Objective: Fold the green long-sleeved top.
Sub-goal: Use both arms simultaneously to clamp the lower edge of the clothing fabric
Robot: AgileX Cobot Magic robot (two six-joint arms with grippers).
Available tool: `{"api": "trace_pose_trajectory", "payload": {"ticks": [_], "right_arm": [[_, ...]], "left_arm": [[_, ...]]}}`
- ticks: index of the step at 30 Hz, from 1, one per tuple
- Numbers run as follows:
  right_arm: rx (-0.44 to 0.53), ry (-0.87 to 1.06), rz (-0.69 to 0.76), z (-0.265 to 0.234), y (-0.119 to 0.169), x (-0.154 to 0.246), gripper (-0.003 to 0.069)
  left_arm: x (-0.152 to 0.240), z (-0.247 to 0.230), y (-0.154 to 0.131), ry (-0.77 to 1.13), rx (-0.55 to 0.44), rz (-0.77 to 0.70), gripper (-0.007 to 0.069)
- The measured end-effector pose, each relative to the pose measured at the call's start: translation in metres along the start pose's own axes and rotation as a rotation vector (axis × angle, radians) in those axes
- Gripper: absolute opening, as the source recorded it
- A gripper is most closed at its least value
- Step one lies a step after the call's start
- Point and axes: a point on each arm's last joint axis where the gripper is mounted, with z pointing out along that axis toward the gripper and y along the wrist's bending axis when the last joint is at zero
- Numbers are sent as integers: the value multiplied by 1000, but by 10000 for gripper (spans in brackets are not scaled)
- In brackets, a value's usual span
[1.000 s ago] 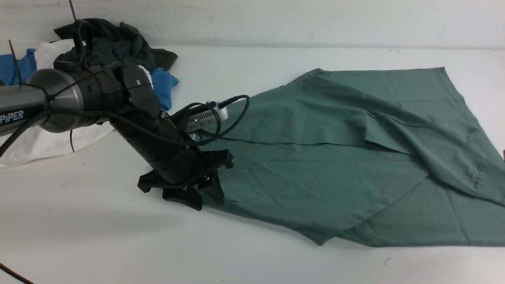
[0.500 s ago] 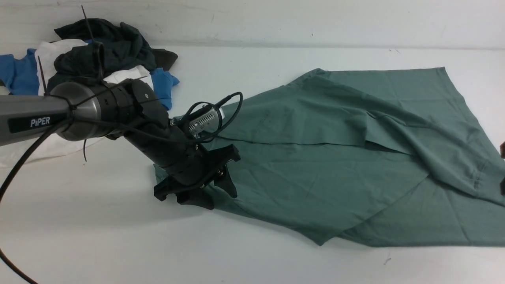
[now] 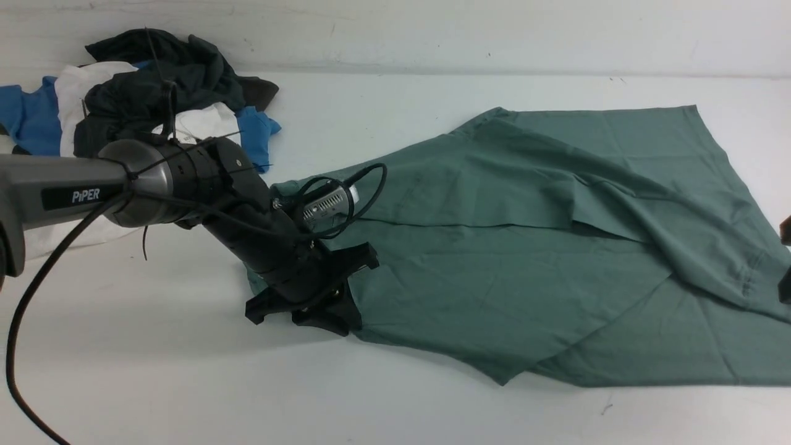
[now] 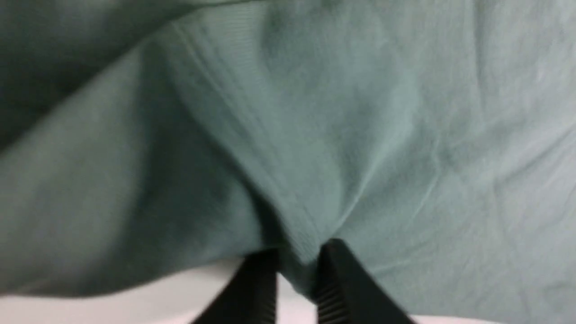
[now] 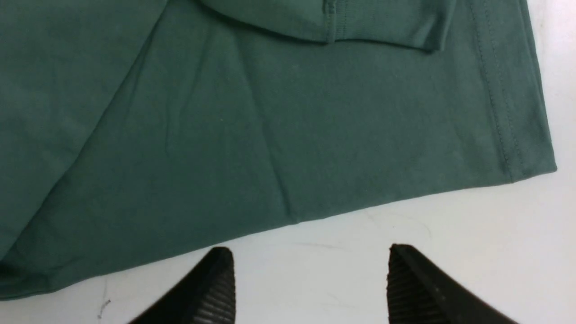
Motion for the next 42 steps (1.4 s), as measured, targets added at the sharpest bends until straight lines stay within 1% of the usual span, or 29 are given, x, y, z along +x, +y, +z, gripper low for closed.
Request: {"api": "trace_pose_trajectory", "payload": {"ticks": [1, 4, 5, 8, 11, 12, 13, 15, 16, 19, 21, 22, 23, 25, 29, 30, 33, 34, 37, 38, 40, 42], "right_arm": [[-3, 17, 2, 0, 0, 2, 422], [-8, 54, -12, 0, 1, 5, 422], [-18, 65, -22, 0, 2, 6, 422], [-44, 59, -28, -3, 4, 8, 422], [-71, 47, -27, -9, 8, 18, 422], [-71, 47, -28, -9, 7, 19, 422], [-78, 52, -39, -11, 11, 31, 422], [-80, 64, -54, -10, 14, 43, 422], [-84, 88, -79, -7, 19, 58, 422], [-83, 150, -142, 6, 30, 87, 422], [-77, 170, -166, 13, 33, 95, 422], [-59, 183, -203, 22, 38, 103, 422], [-55, 188, -205, 23, 38, 104, 422], [-5, 225, -241, 37, 39, 111, 422], [78, 271, -231, 56, 33, 110, 422], [81, 268, -232, 56, 33, 110, 422], [94, 267, -227, 61, 33, 107, 422], [95, 267, -227, 62, 33, 107, 422], [95, 263, -228, 62, 33, 107, 422], [93, 262, -227, 62, 33, 106, 422], [86, 258, -221, 63, 34, 106, 422], [83, 256, -219, 63, 34, 106, 422]], "left_arm": [[1, 0, 1, 12, -7, 22, 25], [4, -1, 3, 47, -38, 49, 13], [8, -5, 5, 73, -75, 86, 11], [19, -20, 11, 105, -176, 128, 9], [33, -39, 21, 114, -303, 159, 9], [34, -40, 21, 114, -312, 161, 9], [43, -51, 25, 112, -362, 176, 9], [53, -57, 32, 123, -406, 177, 9], [61, -62, 37, 125, -438, 177, 9], [76, -69, 46, 117, -478, 183, 9], [80, -71, 48, 111, -488, 189, 9], [82, -76, 49, 99, -504, 205, 9], [82, -77, 48, 95, -504, 207, 9], [82, -81, 48, 78, -521, 218, 9], [82, -83, 50, 80, -548, 234, 21], [83, -83, 50, 83, -549, 233, 22], [84, -85, 51, 107, -563, 229, 64], [85, -87, 50, 118, -571, 219, 105], [86, -88, 51, 133, -581, 205, 162], [88, -89, 51, 147, -588, 193, 220], [89, -92, 51, 145, -589, 192, 274], [90, -94, 50, 137, -583, 193, 306]]}}
